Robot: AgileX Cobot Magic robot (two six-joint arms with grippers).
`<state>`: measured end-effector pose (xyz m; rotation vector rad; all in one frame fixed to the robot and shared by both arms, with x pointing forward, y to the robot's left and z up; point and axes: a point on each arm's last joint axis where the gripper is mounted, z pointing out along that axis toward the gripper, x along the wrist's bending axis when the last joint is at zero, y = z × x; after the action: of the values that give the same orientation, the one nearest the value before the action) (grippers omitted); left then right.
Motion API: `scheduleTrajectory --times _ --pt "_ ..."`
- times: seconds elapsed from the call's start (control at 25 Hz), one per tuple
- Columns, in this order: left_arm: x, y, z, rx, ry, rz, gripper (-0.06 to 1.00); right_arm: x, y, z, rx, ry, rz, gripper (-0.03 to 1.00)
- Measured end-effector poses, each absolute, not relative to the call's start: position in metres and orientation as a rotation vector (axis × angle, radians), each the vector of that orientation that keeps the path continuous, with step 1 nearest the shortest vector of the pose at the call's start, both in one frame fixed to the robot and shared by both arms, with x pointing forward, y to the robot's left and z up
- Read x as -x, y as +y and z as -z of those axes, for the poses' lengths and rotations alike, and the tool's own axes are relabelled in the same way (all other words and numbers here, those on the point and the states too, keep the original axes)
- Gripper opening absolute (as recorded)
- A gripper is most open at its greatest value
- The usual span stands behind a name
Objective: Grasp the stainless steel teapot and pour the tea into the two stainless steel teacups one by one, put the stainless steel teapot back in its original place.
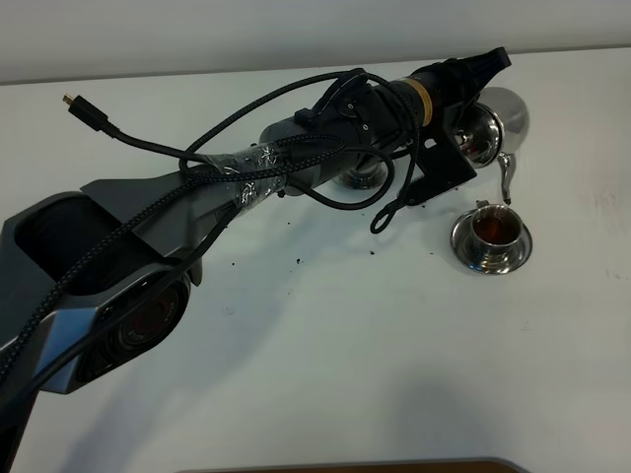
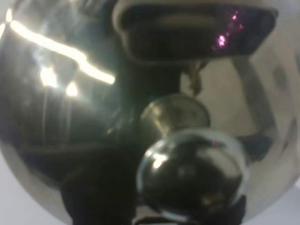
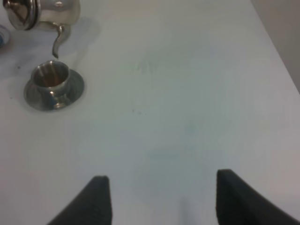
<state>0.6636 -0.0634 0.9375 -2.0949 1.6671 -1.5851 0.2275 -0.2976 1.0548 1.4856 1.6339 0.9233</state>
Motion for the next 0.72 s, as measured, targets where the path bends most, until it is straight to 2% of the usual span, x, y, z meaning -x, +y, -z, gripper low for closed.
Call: scheduleTrajectory --times 0.4,0.72 --pt "-0.663 -0.058 -0.939 2.355 1.47 1.534 0.25 -0.228 -0.298 -1.055 -1.486 1.633 -0.924 0.49" --pt "-0.65 -0.038 -0.99 2.702 1.093 1.39 0.25 -0.228 -0.298 -1.055 -1.486 1.634 -0.923 0.49"
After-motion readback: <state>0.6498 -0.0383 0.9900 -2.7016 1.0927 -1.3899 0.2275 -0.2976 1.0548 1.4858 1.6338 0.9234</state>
